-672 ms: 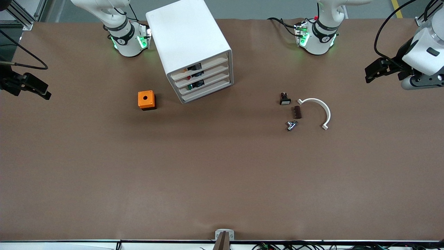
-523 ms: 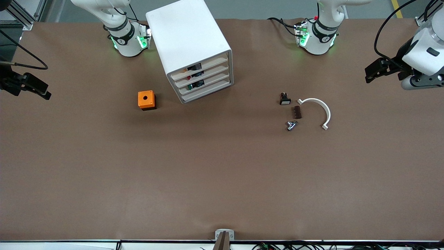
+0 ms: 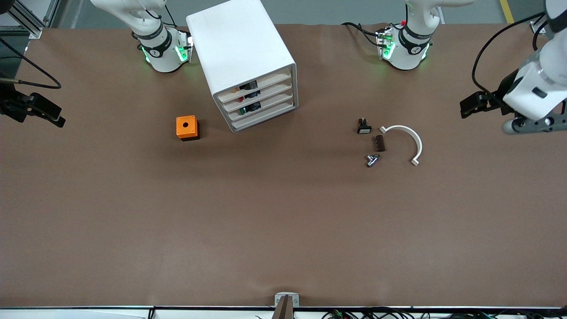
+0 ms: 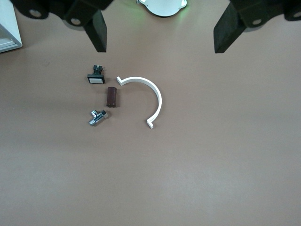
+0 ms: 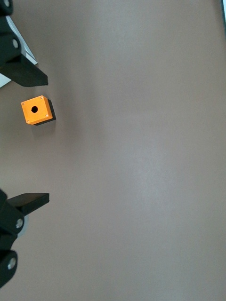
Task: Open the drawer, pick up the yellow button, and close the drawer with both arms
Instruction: 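Move the left gripper toward the cabinet drawer while the right gripper rises, then grasp the white drawer front with the left gripper, then pull the drawer open with the left gripper while the right gripper approaches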
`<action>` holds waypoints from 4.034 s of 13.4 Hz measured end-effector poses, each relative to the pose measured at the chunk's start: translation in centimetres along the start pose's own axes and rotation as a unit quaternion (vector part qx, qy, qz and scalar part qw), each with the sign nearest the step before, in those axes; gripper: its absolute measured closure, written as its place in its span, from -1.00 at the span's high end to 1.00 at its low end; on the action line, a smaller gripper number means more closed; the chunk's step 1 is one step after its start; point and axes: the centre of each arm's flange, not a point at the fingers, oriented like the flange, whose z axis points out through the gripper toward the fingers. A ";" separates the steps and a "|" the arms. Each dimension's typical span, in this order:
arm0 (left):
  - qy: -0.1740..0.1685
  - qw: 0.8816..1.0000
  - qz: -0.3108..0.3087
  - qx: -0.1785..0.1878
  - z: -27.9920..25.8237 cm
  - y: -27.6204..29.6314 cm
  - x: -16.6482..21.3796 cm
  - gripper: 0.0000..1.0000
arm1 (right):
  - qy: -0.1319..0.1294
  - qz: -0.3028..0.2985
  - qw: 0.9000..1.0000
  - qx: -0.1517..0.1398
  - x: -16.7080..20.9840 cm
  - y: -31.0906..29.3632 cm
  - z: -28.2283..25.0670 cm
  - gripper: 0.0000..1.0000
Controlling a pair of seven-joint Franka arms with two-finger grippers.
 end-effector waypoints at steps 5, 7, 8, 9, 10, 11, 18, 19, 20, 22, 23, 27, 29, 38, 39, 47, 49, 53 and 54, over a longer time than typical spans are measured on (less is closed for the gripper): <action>-0.024 0.999 -0.022 -0.018 6.7 4.4 5.0 1.00 | -0.001 -0.003 1.000 0.000 0.2 -0.4 0.4 1.00; -0.028 0.998 -0.060 -0.022 9.7 7.8 6.5 1.00 | -0.002 -0.004 1.000 0.000 0.5 -0.5 0.8 1.00; -0.033 0.996 -0.082 -0.020 11.5 9.4 7.1 1.00 | 0.000 -0.004 1.000 0.000 0.7 -0.6 1.0 1.00; -0.040 0.994 -0.102 -0.018 13.4 10.9 7.7 1.00 | 0.004 -0.005 1.000 0.001 1.0 -0.7 1.2 1.00; -0.048 0.992 -0.120 -0.017 15.3 12.5 8.2 1.00 | 0.004 -0.006 1.000 0.001 1.2 -0.9 1.6 1.00; -0.060 0.988 -0.141 -0.017 17.3 14.2 8.4 1.00 | 0.001 -0.008 1.000 0.000 1.5 -1.1 2.2 1.00; -0.137 0.924 -0.357 0.010 25.2 26.7 5.3 1.00 | -0.027 -0.010 1.000 -0.002 2.5 -3.4 5.5 1.00; -0.149 0.908 -0.390 0.015 25.8 28.4 4.3 1.00 | -0.031 0.006 0.999 -0.003 2.6 -3.9 6.0 1.00; -0.164 0.891 -0.423 0.017 26.2 29.9 3.4 1.00 | -0.036 0.028 0.999 -0.004 2.7 -4.7 6.6 1.00; -0.192 0.854 -0.482 0.023 26.5 33.0 1.3 1.00 | -0.043 0.084 0.996 -0.004 2.4 -7.2 7.3 1.00; -0.203 0.834 -0.513 0.029 26.7 34.4 0.3 1.00 | -0.045 0.111 0.993 -0.002 2.0 -8.8 7.4 1.00; -0.300 0.726 -0.616 0.064 28.1 37.5 -2.2 1.00 | -0.066 0.238 0.969 0.025 0.3 -14.0 7.2 1.00; -0.345 0.680 -0.639 0.107 29.4 37.8 -3.0 0.99 | -0.081 0.305 0.948 0.036 -0.3 -15.4 7.0 1.00; -0.465 0.507 -0.687 0.234 31.1 41.7 -6.8 0.84 | -0.159 0.461 0.869 0.086 -1.8 -19.5 6.4 1.00; -0.471 0.505 -0.681 0.243 31.4 42.1 -7.3 0.82 | -0.161 0.466 0.866 0.085 -2.1 -20.2 6.3 1.00; -0.469 0.501 -0.671 0.280 32.6 44.7 -10.4 -0.45 | -0.152 0.486 0.855 0.097 -4.2 -25.7 5.8 1.00; -0.471 0.497 -0.672 0.282 32.3 44.6 -10.2 -0.72 | -0.152 0.490 0.853 0.098 -4.6 -26.7 6.0 1.00; -0.473 0.484 -0.690 0.257 31.4 41.5 -6.2 -0.72 | -0.159 0.482 0.857 0.088 -6.1 -29.8 7.1 1.00; -0.470 0.483 -0.698 0.242 30.7 40.0 -4.3 -0.72 | -0.162 0.476 0.860 0.084 -6.7 -30.6 7.5 1.00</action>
